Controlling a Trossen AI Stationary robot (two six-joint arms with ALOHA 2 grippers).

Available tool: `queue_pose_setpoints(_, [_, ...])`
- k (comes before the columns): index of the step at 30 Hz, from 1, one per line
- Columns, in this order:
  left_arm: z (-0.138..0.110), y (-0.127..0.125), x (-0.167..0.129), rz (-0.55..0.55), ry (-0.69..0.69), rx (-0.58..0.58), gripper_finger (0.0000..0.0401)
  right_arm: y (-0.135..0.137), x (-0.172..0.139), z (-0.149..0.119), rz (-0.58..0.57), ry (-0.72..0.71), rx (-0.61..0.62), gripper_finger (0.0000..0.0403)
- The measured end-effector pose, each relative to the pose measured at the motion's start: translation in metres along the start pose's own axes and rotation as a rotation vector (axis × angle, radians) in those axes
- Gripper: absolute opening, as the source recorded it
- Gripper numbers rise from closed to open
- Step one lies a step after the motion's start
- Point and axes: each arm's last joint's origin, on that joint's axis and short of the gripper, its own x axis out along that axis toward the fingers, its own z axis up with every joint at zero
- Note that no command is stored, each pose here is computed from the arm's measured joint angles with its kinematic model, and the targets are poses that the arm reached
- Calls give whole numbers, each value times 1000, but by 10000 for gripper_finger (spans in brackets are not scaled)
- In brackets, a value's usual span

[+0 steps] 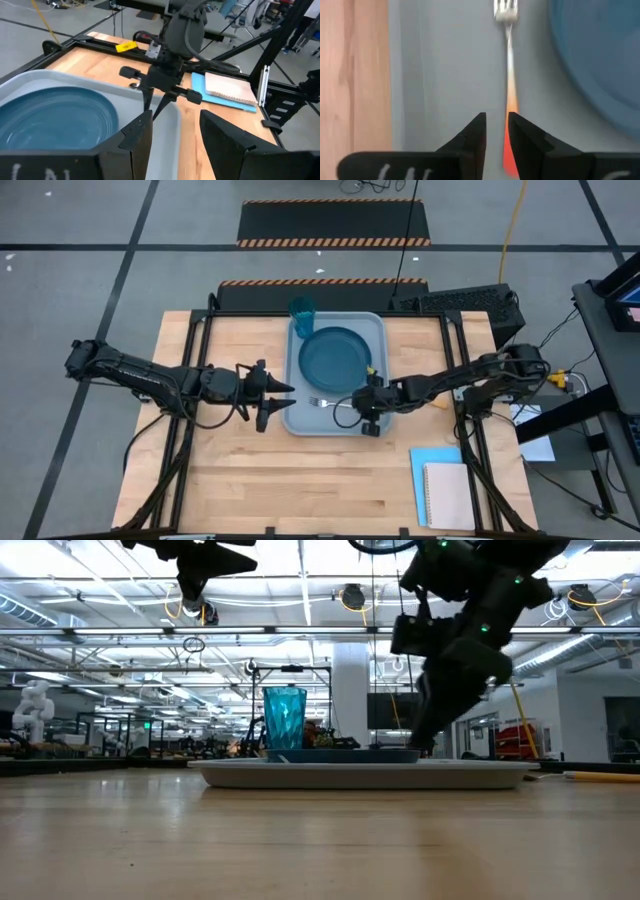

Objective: Pick and place plate/cup/fork/spoon on tray
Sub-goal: Put the orange fork on the gray serving tray to the left of the blue plate

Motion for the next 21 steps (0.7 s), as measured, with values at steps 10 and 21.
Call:
queue_pose_setpoints(10, [2, -2, 0, -10, -22, -9, 166, -2, 10, -30, -9, 91, -21, 15])
queue_pose_setpoints(21, [2, -2, 0, -10, -23, -6, 166, -15, 17, -38, -22, 50, 2, 6])
